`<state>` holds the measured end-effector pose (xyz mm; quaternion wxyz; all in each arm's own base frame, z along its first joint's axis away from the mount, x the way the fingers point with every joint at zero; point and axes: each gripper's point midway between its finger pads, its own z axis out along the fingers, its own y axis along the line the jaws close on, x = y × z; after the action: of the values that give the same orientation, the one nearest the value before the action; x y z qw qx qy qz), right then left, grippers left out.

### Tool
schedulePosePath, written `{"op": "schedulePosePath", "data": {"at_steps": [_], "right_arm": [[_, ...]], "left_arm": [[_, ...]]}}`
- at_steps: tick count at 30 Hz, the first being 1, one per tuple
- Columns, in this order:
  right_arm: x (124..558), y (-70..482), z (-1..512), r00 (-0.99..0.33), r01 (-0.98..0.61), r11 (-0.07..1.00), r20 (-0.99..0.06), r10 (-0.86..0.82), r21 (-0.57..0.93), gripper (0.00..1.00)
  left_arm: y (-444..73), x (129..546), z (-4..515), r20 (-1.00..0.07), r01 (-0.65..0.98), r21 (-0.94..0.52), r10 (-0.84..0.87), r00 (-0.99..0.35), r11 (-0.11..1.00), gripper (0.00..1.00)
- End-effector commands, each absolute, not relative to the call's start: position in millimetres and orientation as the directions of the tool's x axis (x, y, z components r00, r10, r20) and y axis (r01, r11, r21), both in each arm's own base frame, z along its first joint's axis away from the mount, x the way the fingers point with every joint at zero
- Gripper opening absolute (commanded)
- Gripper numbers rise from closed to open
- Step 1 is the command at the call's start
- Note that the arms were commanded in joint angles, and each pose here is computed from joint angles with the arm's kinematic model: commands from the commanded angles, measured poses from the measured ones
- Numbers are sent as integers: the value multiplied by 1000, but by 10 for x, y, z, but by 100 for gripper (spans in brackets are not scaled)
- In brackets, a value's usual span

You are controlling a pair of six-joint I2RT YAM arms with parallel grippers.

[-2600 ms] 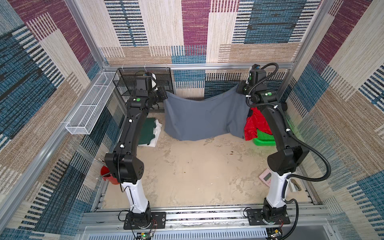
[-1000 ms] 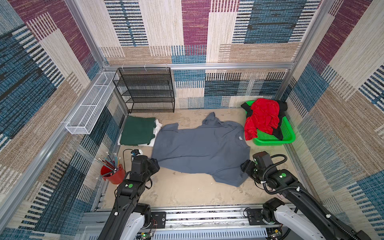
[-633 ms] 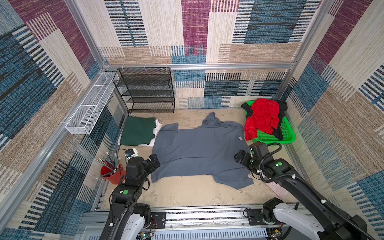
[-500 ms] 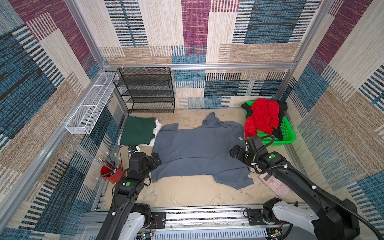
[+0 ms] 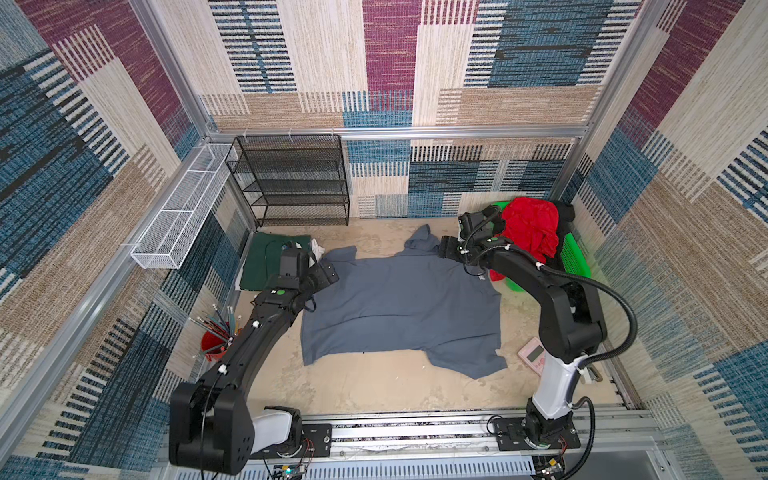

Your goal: Fold and stack the t-shirts

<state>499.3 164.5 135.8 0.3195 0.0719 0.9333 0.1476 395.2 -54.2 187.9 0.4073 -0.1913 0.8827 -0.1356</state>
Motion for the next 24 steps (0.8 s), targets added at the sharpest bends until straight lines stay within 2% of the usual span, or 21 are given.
{"op": "schedulePosePath", "data": {"at_steps": [1,5,11,16,24], "right_arm": [[5133,1848,1322,-807,-30,932,-559,191,362,81],[5205,2098,1198,-832,-67,879,-513,213,473,79],[5316,2322,959,-870,-32,817,-418,260,575,73],[5518,2175,796,-840,37,862,-452,301,505,63],[5836,1853,658,-800,159,934,-513,312,320,59]], "left_arm": [[-682,4260,2012,-698,-140,-409,-408,-588,902,100],[-816,4521,1997,-693,-97,-447,-413,-591,889,97],[-926,4680,1910,-682,-63,-493,-431,-591,868,93],[-959,4705,1876,-687,-43,-502,-428,-587,864,93],[-938,4736,1805,-675,-47,-511,-434,-597,859,93]]}}
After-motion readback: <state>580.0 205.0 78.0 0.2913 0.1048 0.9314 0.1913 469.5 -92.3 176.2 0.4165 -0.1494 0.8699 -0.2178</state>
